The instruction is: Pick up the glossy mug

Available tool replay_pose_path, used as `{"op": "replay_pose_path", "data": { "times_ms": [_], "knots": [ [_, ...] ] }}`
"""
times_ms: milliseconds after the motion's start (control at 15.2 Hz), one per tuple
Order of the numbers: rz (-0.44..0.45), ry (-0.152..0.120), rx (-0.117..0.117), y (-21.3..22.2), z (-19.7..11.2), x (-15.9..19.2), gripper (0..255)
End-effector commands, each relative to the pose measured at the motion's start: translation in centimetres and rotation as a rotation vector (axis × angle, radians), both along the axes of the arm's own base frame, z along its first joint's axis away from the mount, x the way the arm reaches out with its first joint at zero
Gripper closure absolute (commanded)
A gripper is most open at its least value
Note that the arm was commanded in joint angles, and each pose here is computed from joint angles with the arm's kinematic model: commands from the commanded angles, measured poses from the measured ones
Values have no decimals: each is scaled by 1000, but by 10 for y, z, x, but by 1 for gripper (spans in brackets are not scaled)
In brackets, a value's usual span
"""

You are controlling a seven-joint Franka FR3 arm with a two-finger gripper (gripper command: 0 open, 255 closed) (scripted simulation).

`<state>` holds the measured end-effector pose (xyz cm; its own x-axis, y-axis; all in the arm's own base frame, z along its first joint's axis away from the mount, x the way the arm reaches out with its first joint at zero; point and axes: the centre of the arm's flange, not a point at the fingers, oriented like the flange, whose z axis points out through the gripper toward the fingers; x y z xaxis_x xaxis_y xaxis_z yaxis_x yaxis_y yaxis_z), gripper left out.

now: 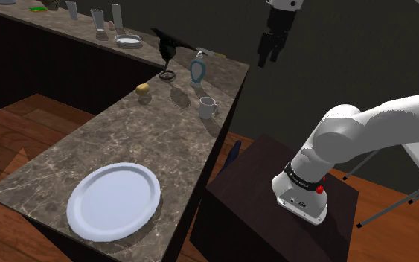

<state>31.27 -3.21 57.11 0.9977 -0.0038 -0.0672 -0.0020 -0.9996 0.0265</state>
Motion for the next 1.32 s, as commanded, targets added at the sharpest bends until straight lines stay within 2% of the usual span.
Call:
{"op": "replay_pose_path", "data": {
  "times_ms": [0, 1254],
  "knots": [
    [0, 0, 0, 0, 0, 0, 0],
    [17, -11, -17, -27, -192, 156, 0]
  ]
}}
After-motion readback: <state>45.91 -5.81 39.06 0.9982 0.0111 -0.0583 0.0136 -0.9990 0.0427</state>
